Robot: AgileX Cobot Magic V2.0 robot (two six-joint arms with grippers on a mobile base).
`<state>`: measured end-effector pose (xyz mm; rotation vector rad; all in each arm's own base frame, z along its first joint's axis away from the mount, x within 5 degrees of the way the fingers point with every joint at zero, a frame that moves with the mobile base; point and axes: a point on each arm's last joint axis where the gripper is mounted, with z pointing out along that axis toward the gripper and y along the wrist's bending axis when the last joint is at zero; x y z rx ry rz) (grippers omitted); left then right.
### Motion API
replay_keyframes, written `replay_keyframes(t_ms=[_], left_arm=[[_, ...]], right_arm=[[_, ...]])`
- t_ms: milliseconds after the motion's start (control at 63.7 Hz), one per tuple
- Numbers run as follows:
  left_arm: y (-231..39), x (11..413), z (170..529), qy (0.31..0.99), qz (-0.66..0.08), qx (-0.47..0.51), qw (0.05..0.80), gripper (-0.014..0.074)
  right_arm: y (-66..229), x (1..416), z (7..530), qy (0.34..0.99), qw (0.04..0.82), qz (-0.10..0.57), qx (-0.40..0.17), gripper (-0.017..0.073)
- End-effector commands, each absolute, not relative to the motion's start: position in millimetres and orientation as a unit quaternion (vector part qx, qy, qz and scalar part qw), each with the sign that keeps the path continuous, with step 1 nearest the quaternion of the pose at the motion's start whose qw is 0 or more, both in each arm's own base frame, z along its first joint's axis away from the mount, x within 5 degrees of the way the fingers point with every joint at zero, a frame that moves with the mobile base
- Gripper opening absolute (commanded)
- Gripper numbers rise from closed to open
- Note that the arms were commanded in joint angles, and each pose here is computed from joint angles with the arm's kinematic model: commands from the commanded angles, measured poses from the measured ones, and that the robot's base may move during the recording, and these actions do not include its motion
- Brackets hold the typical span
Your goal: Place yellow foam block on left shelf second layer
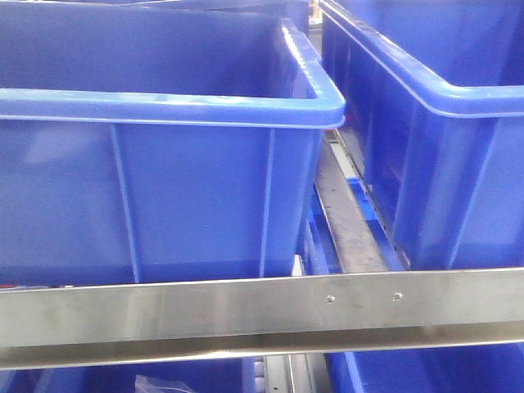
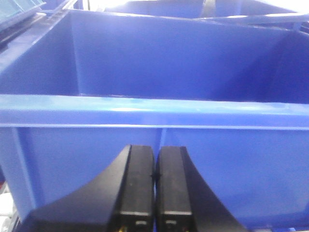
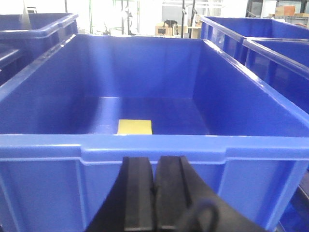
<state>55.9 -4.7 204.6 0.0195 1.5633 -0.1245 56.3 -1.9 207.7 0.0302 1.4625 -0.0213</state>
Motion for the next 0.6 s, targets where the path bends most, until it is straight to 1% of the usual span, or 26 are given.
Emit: replay_keyframes(t_ms=[0, 581], left_arm=[[-6.0, 57.0, 203.5, 0.684, -0.066, 0.009, 0.727, 0.0136], [-6.0, 57.0, 203.5, 0.684, -0.066, 0.009, 0.727, 0.0136]], right_arm=[[-2.1, 52.0, 223.6, 0.618, 0.786, -0.02, 0.009, 0.0036], [-2.1, 52.0, 223.5, 0.619, 0.785, -0.02, 0.009, 0.0036]])
